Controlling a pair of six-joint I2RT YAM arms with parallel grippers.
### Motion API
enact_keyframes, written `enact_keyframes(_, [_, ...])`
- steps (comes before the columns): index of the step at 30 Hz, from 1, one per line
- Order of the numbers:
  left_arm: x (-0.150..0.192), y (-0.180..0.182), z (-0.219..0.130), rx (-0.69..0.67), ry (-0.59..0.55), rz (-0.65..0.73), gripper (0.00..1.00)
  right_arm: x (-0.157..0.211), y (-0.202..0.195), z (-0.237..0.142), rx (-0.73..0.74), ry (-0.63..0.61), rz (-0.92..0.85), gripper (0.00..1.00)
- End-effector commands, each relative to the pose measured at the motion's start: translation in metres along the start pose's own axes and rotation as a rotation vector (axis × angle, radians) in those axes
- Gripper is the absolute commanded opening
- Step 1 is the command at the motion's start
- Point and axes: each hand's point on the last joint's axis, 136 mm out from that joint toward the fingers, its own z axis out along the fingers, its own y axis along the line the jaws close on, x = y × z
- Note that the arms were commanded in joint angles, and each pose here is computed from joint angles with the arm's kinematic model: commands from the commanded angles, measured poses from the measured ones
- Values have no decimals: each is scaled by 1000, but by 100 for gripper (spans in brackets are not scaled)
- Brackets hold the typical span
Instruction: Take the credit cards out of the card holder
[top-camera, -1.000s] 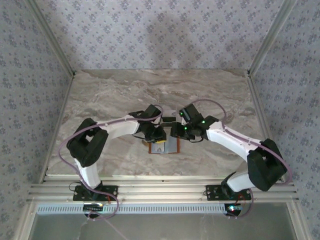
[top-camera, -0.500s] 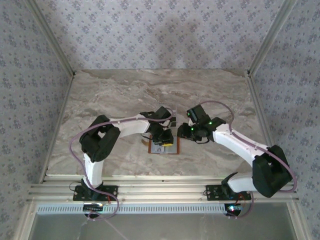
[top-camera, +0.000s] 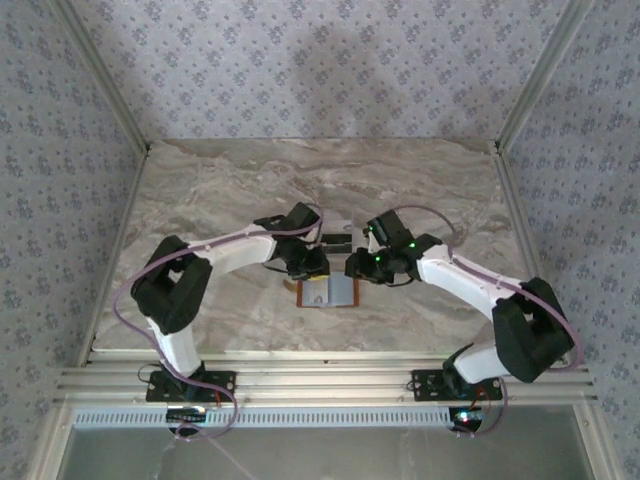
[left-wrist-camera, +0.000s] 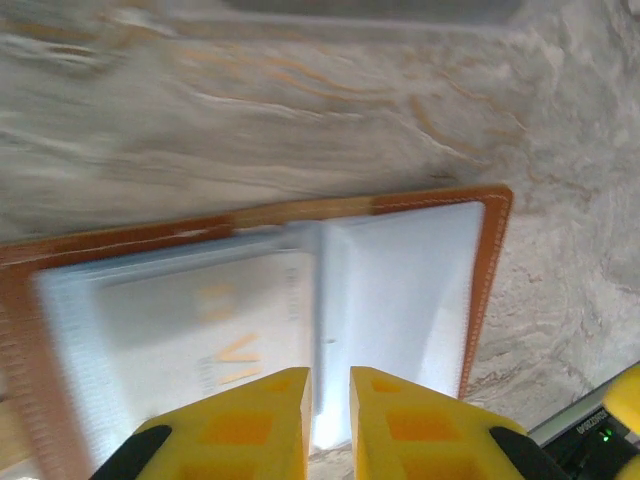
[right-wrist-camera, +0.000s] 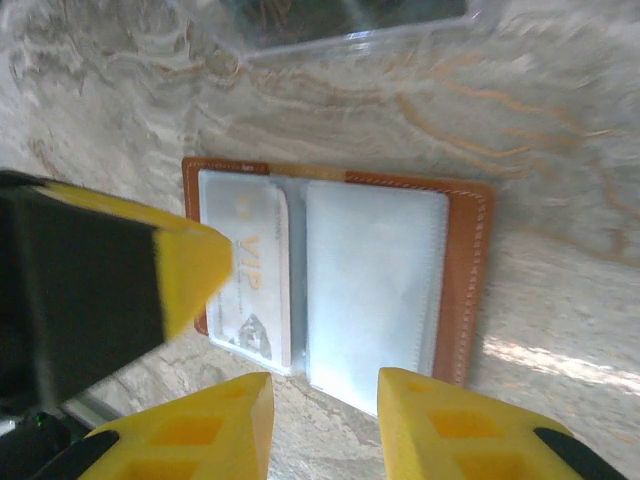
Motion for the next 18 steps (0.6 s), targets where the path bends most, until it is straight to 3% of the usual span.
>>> enact_keyframes(1, [2, 19, -10, -25, -10, -10, 19, 3, 21, 11, -75, 53, -21, 34])
enact_keyframes(11, [17, 47, -5, -51, 23, -44, 18, 10, 37, 53, -124, 149, -36, 26])
enact_keyframes(18, [19, 54, -1, -69, 34, -46, 18, 10, 43, 64, -131, 170, -46, 26])
